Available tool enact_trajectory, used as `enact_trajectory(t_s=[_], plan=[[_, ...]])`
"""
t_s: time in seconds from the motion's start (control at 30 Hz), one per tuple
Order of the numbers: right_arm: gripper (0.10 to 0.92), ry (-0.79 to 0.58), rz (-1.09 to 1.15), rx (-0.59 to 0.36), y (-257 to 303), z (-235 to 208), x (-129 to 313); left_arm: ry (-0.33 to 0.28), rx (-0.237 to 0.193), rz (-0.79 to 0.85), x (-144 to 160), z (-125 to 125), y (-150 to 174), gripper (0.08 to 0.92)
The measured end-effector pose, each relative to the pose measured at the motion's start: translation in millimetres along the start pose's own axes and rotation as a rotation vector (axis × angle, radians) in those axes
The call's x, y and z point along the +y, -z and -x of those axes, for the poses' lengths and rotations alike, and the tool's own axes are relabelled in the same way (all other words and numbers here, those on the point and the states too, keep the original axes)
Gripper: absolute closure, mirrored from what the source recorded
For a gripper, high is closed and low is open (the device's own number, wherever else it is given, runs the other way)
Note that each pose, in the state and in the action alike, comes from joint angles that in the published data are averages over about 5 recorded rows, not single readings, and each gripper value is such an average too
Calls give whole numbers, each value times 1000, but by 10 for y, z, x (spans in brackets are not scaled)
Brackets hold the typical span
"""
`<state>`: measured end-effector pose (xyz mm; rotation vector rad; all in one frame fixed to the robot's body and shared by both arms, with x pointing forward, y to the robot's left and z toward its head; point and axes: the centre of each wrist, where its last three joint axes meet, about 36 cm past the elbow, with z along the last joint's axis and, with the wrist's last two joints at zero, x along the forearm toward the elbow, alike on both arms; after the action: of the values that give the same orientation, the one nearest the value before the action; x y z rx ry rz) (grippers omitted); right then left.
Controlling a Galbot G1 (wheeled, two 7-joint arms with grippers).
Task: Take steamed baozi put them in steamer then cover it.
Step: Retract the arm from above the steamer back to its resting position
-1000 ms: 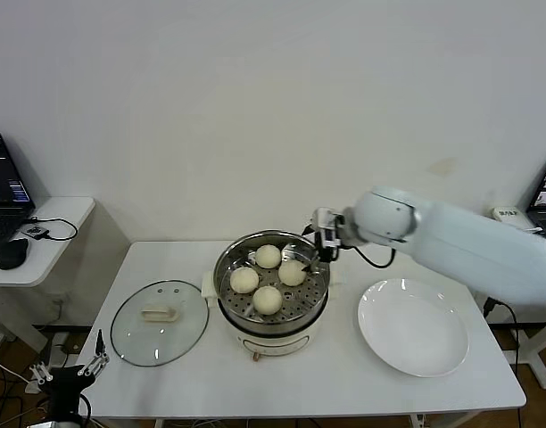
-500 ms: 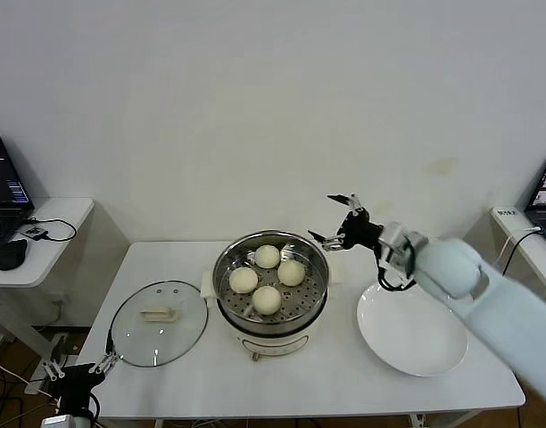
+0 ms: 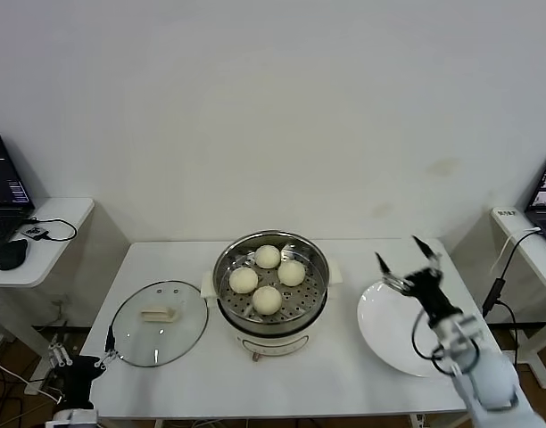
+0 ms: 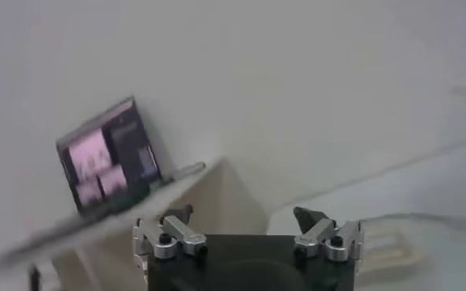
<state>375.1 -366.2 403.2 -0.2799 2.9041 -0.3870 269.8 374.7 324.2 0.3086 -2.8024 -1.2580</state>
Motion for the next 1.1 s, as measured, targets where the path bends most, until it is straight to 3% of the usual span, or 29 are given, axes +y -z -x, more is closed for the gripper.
enact_trajectory(t_s=[0.27, 0.47, 0.77, 1.1], plan=[[199, -175, -12, 16, -224, -567, -69, -119, -118, 433, -2, 148, -266, 177], [200, -262, -23, 5, -272, -814, -80, -186, -189, 645, -32, 319, -371, 177], [200, -339, -43, 4, -305, -1088, -83, -233, -260, 772, -85, 610, -419, 177], [200, -374, -57, 13, -357, -1291, -45, -248, -302, 821, -177, 894, -451, 177]])
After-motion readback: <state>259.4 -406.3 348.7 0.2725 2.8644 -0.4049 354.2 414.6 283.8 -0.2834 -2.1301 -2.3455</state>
